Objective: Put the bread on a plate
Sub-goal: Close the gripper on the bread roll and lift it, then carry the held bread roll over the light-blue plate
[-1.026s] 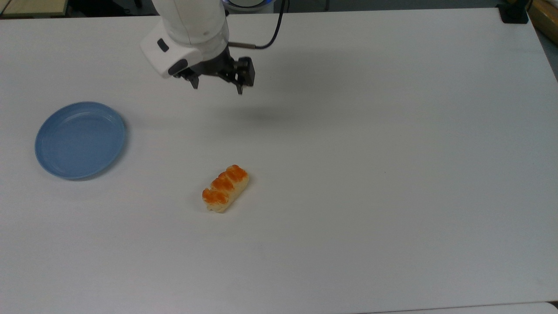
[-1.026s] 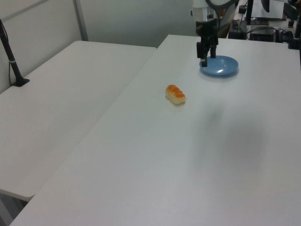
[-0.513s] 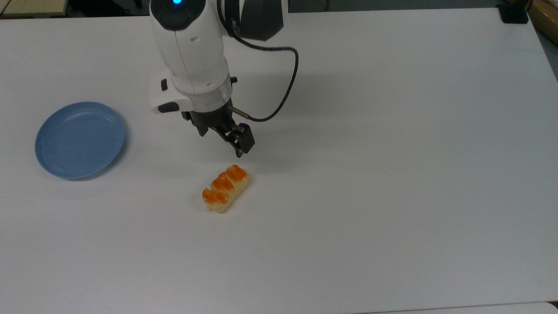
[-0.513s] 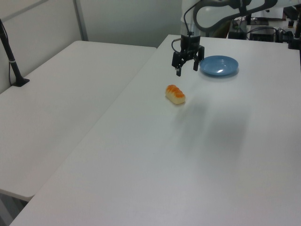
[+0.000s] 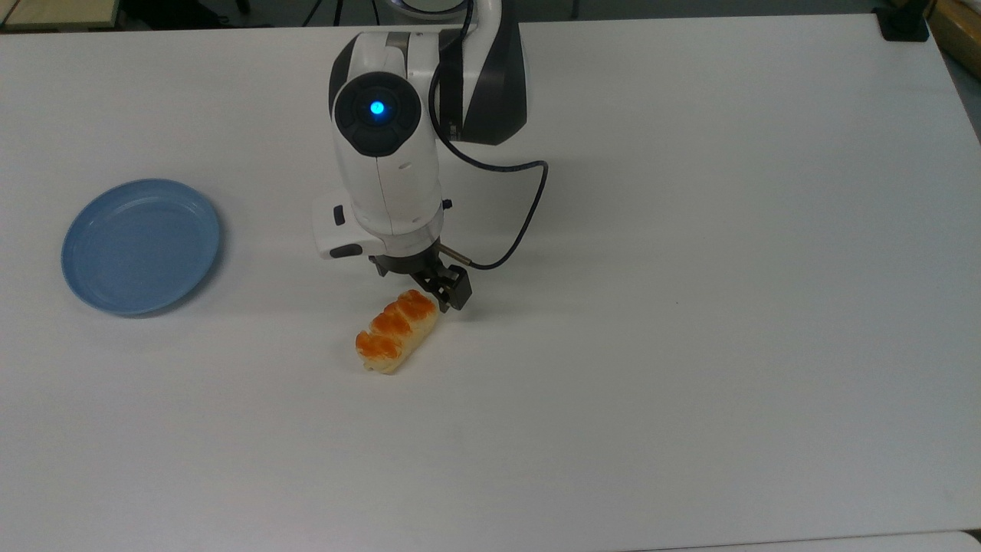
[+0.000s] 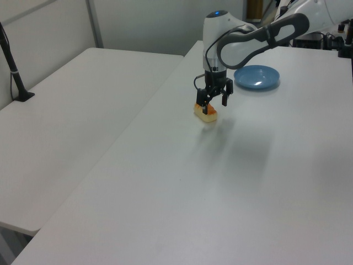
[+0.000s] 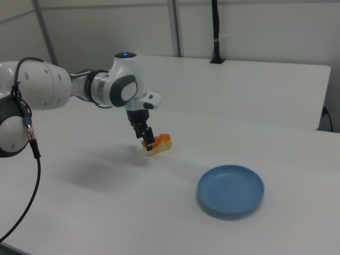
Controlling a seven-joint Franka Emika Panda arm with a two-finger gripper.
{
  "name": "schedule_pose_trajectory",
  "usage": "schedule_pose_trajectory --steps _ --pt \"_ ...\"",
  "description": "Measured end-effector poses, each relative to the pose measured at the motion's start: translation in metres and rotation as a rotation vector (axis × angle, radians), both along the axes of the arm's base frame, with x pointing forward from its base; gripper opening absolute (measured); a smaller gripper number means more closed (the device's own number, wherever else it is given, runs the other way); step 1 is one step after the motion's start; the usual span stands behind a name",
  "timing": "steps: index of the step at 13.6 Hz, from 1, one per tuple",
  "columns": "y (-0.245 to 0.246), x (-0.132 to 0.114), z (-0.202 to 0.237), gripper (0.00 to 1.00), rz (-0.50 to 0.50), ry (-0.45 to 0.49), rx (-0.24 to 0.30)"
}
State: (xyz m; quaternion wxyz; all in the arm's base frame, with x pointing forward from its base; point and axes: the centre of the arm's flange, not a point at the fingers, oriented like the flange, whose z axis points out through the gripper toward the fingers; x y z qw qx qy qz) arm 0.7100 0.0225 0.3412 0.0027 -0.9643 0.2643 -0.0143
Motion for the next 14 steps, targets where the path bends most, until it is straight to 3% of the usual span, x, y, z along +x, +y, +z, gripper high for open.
schedule_pose_trajectory --steps 9,13,14 --pt "-0.007 0.012 -0.027 1.0 -0.013 -0.059 -0.009" --pt "-0.012 0.016 -0.034 0.97 -0.044 -0.084 -0.034" --pt "-0.012 0.016 -0.036 0.93 -0.045 -0.083 -0.041"
